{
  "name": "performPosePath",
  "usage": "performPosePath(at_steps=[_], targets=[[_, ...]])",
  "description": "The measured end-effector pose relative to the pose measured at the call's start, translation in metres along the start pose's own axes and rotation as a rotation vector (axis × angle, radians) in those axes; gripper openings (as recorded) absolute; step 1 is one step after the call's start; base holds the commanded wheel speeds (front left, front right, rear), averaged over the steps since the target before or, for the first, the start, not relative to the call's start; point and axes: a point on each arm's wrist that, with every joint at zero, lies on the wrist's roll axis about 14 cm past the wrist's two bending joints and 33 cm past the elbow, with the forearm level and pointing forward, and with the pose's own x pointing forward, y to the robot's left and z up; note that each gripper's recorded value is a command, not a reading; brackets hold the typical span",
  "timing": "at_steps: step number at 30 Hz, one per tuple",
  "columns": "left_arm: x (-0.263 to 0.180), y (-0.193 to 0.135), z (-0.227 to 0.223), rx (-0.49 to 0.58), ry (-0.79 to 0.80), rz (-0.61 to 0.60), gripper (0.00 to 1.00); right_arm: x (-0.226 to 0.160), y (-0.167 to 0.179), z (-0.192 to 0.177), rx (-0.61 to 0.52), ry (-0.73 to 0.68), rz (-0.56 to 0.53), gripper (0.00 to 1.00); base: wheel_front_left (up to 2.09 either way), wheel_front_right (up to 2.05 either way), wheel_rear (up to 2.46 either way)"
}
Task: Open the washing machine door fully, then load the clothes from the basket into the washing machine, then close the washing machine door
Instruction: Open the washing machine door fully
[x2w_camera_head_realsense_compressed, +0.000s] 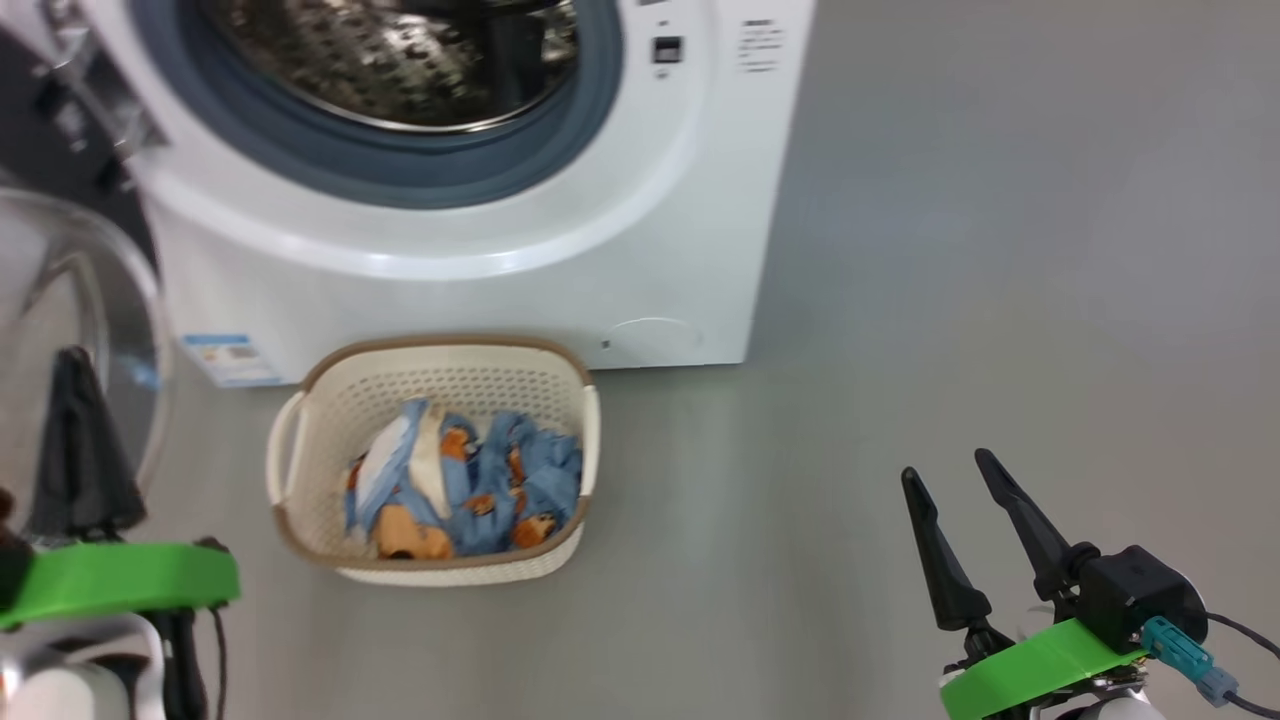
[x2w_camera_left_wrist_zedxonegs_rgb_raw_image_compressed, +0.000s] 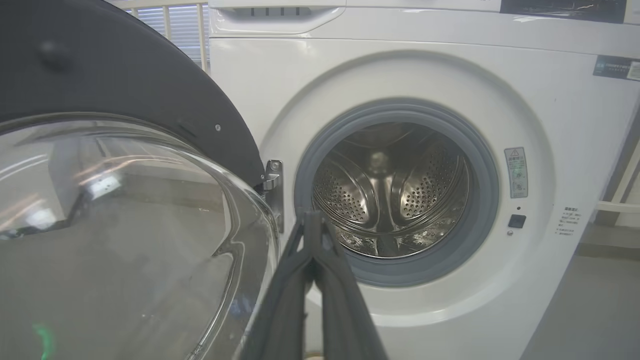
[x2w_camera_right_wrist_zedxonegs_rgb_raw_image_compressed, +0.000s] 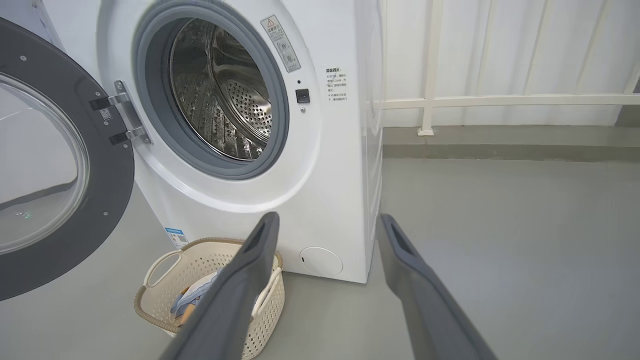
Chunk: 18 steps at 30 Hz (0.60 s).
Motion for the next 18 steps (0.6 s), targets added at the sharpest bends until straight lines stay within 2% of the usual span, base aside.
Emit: performPosePath(at_steps=[12, 15, 18], targets=[[-0.023, -0.067, -0.049, -0.065, 0.152, -0.174, 0.02, -0.042, -0.033, 0.019, -0.011, -0.042, -0.14, 1.0, 0.0, 0.0, 0.0], [-0.031, -0.072, -0.051, -0.066, 0.168, -0.19, 0.09, -0.047, -0.035, 0.029, -0.017, -0.07, -0.152, 1.0, 0.0, 0.0, 0.0], [-0.04, -0.072, -0.054, -0.059, 0.185, -0.195, 0.33, -0.053, -0.038, 0.033, -0.018, -0.082, -0.167, 1.0, 0.0, 0.0, 0.0]])
